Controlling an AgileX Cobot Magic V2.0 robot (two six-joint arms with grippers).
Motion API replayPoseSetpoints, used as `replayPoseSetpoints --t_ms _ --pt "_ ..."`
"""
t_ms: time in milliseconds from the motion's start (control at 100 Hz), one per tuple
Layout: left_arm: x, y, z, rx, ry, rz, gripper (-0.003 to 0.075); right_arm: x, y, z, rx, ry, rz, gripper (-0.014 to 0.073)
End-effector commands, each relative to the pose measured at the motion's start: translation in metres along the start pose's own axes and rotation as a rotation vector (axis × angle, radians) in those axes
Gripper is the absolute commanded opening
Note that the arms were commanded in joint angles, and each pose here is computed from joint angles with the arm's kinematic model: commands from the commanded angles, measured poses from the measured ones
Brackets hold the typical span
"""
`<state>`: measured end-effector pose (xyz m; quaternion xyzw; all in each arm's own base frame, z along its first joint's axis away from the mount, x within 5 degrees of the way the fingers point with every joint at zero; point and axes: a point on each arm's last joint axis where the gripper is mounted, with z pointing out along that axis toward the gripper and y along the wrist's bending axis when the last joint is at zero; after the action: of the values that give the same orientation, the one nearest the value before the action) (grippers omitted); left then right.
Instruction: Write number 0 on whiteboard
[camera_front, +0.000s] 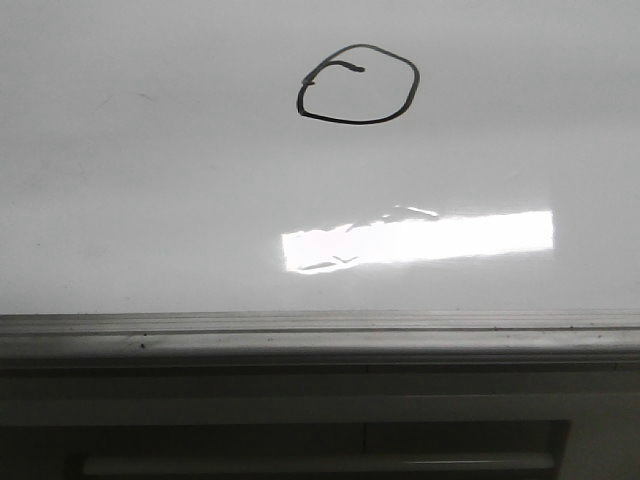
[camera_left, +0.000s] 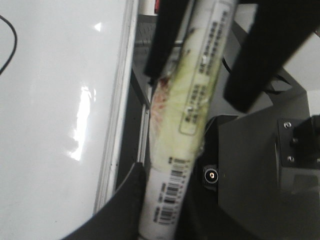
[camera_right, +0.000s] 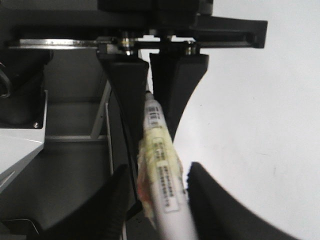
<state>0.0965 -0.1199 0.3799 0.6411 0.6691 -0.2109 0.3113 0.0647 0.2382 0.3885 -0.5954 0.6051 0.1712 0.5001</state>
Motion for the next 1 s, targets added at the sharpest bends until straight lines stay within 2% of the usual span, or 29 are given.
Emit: replayPoseSetpoints --t_ms 0,50,90,160,210,300,390,410,500,710,990 --pt "-0.019 0.008 -0.007 -0.107 -0.213 -0.101 -0.002 -0.017 -0.013 -0.02 0.051 -0.136 0.024 0.0494" --pt "-0.017 0.01 -0.005 -0.128 -0.23 -0.134 -0.002 -0.017 -0.022 -0.03 0.09 -0.137 0.068 0.0565" --pt "-0.015 0.013 -0.001 -0.16 -0.249 -0.168 -0.002 -0.017 -0.029 -0.042 0.122 -0.137 0.109 0.0586" --pt "-0.007 0.019 0.006 -0.243 -0.308 -0.279 -0.002 -0.013 -0.04 -0.063 0.172 -0.129 0.154 0.0568" --pt "-0.002 0.025 0.01 -0.323 -0.374 -0.362 -0.002 -0.007 -0.046 -0.078 0.201 -0.115 0.182 0.0524" --pt "0.015 0.038 0.021 -0.462 -0.489 -0.554 -0.002 0.007 -0.052 -0.101 0.244 -0.062 0.221 0.0329" --pt "0.035 0.047 0.037 -0.535 -0.575 -0.766 -0.002 0.023 -0.054 -0.121 0.271 -0.021 0.245 -0.0025" --pt "0.038 0.049 0.04 -0.543 -0.591 -0.805 -0.002 0.026 -0.054 -0.125 0.277 -0.024 0.247 -0.0076" --pt "0.051 0.055 0.058 -0.543 -0.571 -0.926 -0.002 0.041 -0.053 -0.135 0.298 -0.033 0.272 -0.0055" --pt "0.063 0.072 0.092 -0.538 -0.474 -1.052 -0.002 0.069 -0.049 -0.146 0.343 -0.063 0.382 -0.0055" --pt "0.072 0.084 0.111 -0.574 -0.436 -1.122 -0.002 0.074 -0.045 -0.142 0.332 -0.069 0.395 -0.0055"
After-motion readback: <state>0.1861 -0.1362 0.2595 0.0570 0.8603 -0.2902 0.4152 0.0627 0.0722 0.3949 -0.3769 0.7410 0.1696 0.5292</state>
